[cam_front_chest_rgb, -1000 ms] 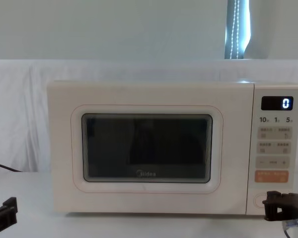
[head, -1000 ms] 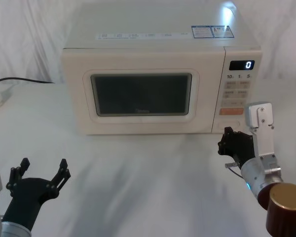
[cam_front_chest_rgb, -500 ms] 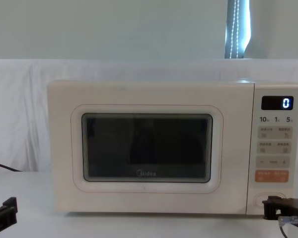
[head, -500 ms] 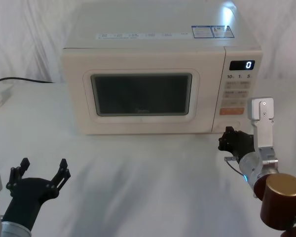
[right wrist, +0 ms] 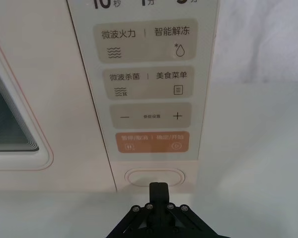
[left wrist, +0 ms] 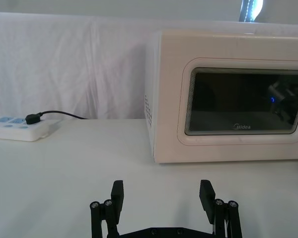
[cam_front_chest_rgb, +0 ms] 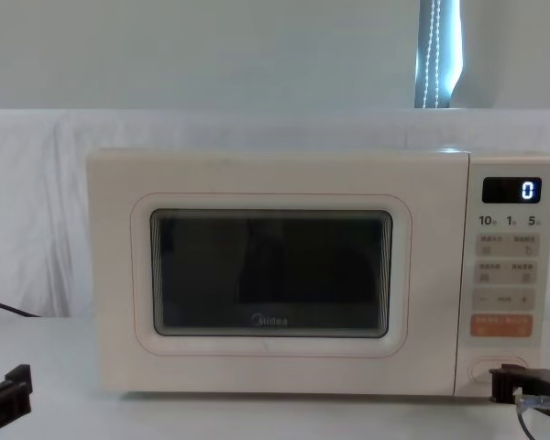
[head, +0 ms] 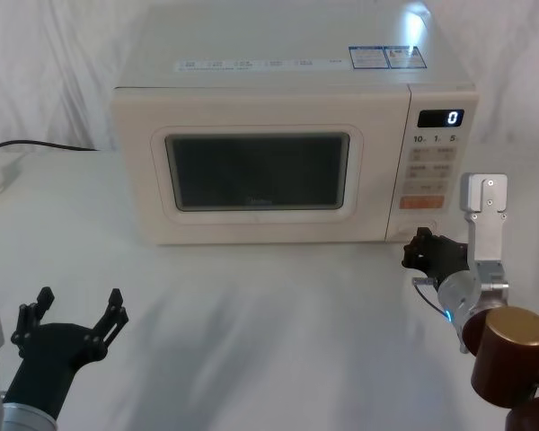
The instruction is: Press the button to open the microwave door with one hand; close the microwave door with the other hand.
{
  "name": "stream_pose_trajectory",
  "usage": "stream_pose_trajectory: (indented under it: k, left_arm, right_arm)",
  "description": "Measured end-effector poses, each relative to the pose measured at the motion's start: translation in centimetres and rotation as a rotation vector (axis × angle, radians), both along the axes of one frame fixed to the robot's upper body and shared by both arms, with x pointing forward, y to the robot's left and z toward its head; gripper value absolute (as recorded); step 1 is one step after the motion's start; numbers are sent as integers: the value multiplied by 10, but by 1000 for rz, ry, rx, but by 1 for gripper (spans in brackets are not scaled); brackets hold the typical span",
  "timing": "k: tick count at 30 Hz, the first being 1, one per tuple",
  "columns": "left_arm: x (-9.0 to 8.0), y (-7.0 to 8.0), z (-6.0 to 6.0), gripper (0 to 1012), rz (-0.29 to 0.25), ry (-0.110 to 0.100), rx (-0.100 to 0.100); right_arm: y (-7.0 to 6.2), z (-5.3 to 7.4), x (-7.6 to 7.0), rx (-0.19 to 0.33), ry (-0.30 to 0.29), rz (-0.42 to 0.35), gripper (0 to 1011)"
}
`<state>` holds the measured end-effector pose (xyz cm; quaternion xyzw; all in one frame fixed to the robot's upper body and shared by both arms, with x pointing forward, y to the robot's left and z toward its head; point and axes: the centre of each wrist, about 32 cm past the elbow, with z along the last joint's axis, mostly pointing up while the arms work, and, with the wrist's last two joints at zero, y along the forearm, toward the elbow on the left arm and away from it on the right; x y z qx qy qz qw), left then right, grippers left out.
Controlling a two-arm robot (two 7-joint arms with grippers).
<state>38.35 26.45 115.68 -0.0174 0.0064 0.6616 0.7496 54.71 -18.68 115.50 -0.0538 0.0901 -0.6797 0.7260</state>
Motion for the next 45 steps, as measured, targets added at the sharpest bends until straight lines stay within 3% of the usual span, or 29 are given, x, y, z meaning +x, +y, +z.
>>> stream_pose_trajectory:
  k: [12,45]
  left_arm:
    - [0,0,0,1001,0,0,0]
    - [0,0,0,1001,0,0,0]
  right_arm:
    - [4,-1,15,14,4,-31,0]
    - [9,-1,21,24,3,-53,0]
